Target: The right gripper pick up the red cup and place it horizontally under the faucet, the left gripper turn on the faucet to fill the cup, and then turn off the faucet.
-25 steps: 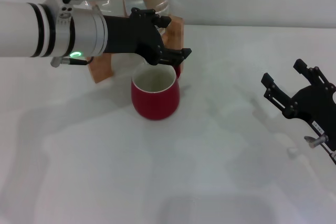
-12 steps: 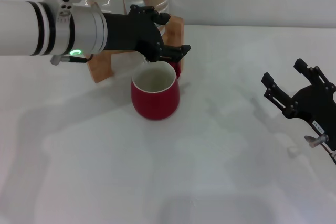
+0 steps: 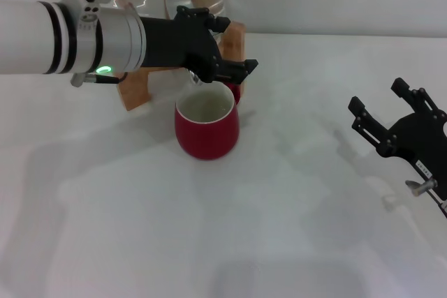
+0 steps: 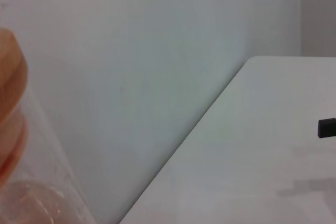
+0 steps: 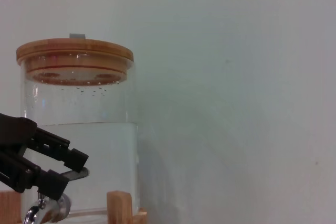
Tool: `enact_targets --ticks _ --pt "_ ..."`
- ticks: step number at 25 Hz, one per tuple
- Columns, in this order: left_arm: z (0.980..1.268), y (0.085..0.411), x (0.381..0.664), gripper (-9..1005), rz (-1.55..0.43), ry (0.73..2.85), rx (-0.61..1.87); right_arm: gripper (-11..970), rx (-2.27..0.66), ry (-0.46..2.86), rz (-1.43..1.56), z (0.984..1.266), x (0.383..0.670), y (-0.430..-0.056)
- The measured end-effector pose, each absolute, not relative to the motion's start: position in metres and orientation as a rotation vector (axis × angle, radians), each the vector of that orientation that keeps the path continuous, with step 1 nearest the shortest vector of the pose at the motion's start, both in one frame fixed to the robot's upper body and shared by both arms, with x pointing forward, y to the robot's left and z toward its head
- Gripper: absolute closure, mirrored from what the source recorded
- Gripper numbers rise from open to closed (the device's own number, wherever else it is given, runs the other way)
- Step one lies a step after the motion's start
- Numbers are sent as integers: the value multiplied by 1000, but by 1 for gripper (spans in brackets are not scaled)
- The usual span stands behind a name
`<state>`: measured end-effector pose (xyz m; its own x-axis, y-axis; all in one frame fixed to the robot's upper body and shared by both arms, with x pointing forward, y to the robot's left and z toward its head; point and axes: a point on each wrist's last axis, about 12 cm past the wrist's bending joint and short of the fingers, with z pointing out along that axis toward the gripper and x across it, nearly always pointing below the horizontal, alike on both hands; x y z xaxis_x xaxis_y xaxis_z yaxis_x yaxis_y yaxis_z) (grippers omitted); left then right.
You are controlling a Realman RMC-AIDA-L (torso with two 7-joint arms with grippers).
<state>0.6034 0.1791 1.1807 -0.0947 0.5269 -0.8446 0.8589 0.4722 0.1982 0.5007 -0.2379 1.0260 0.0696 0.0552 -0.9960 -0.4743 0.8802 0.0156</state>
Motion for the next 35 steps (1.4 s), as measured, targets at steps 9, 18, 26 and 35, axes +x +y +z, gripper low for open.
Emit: enact_targets --ticks 9,18,26,35 --pt "1182 176 597 123 -519 1729 1151 121 -351 1456 411 1026 500 -238" --pt "1176 193 571 123 -603 1649 1041 121 -353 1459 409 1025 500 -239" --pt "1154 208 530 123 -600 1561 940 121 -359 1462 407 1024 499 -239" --pt "1118 233 480 123 -544 1453 768 121 -387 1460 419 1024 499 -234"
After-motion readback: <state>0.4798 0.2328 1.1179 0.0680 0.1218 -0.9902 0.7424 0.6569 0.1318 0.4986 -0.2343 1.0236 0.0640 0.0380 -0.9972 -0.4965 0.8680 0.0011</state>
